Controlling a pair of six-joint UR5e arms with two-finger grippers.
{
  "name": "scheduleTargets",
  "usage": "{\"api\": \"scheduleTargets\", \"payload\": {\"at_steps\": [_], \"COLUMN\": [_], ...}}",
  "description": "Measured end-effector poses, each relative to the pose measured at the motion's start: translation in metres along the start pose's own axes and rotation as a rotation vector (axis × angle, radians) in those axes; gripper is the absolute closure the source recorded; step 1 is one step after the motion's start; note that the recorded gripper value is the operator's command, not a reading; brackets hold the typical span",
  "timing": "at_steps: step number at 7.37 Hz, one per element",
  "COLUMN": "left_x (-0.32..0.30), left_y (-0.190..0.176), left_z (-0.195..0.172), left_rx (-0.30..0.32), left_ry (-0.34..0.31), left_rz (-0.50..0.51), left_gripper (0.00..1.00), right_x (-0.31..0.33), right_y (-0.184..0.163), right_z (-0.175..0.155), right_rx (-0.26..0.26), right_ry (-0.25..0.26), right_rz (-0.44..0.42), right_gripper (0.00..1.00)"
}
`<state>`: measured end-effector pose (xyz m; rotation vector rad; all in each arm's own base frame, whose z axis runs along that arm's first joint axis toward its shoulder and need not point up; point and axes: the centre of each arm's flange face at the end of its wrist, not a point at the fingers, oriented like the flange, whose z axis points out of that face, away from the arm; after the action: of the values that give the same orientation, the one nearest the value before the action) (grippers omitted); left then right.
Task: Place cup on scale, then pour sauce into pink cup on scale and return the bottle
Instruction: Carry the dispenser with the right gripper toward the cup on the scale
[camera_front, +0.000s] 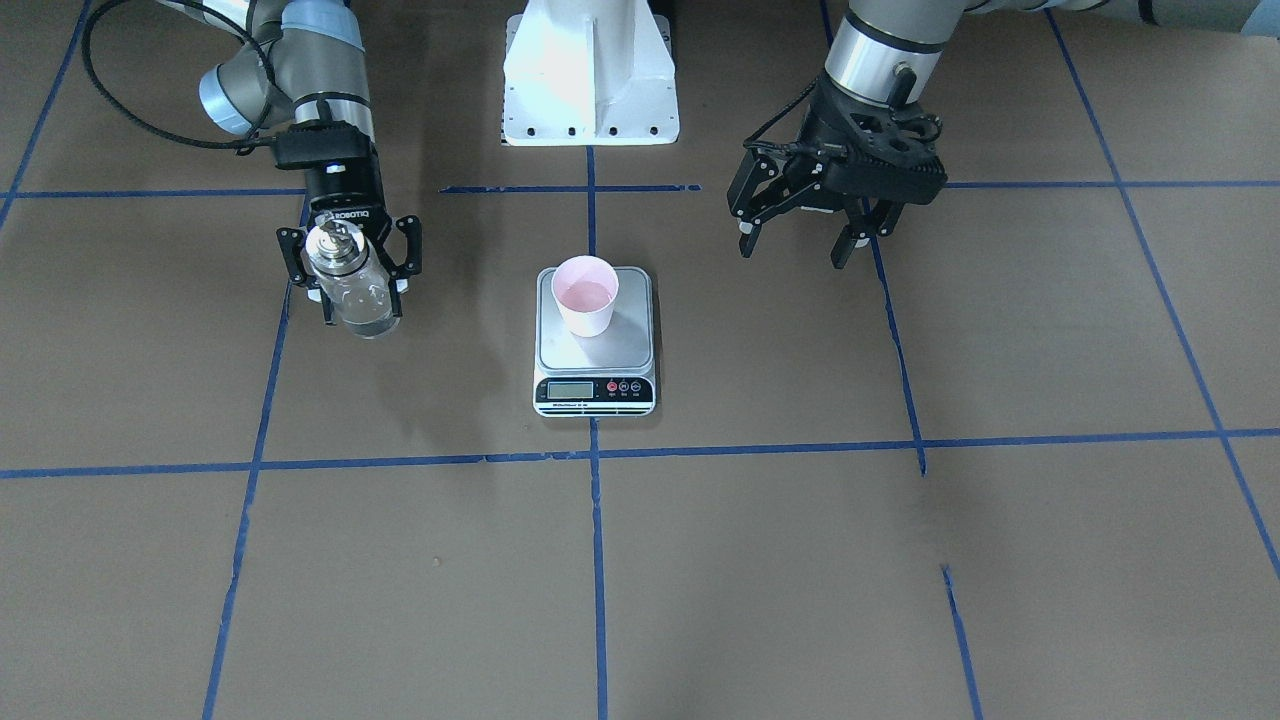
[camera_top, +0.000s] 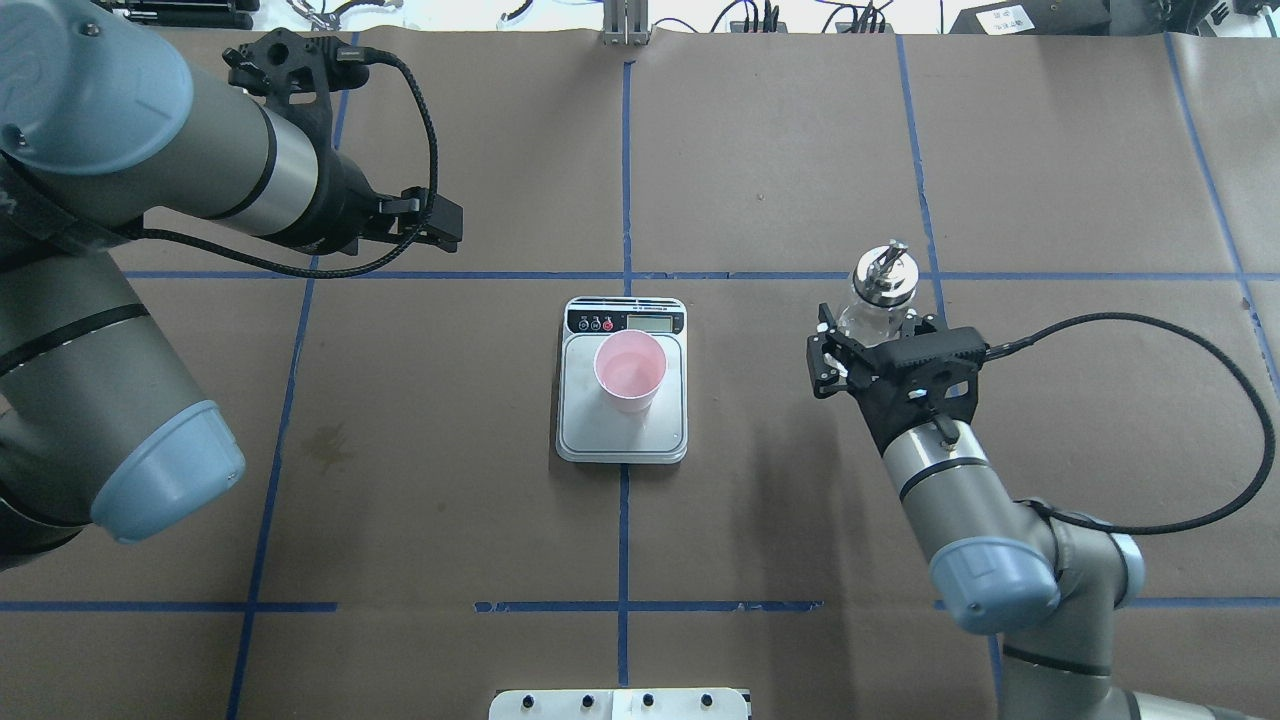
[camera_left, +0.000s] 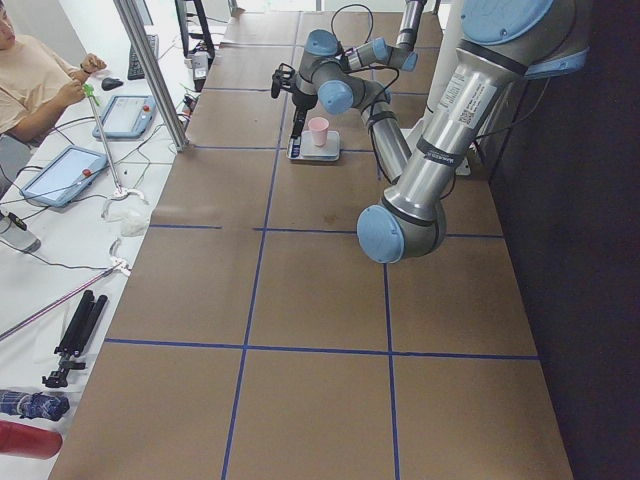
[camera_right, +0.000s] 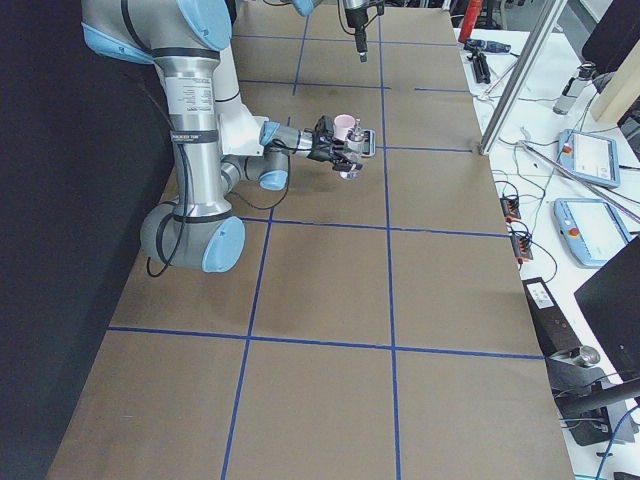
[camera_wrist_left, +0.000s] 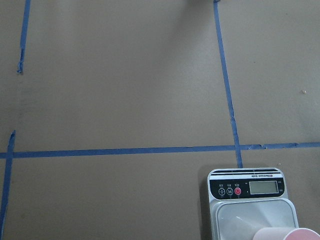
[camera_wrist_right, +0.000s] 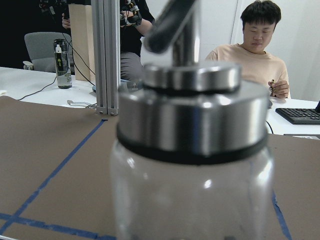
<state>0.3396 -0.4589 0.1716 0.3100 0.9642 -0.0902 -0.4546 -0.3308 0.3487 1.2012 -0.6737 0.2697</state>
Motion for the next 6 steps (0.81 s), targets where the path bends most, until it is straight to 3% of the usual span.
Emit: {"api": "scheduleTargets", "payload": {"at_steps": [3, 6], "left_x": [0.0, 0.0], "left_y": [0.0, 0.0], "left_z": [-0.002, -0.005], "left_rx": [0.003, 0.006], "left_ry": [0.003, 0.007], "left_rz": [0.002, 0.015], "left_gripper": [0.01, 0.01], "right_x": [-0.055, -0.07], "right_y": [-0.008, 0.002], "right_z": [-0.001, 0.001], "right_rx": [0.008, 0.004], "right_ry": [0.051, 0.099], "right_rz": [-0.141, -0.377], "right_gripper": [1.0, 1.0]}}
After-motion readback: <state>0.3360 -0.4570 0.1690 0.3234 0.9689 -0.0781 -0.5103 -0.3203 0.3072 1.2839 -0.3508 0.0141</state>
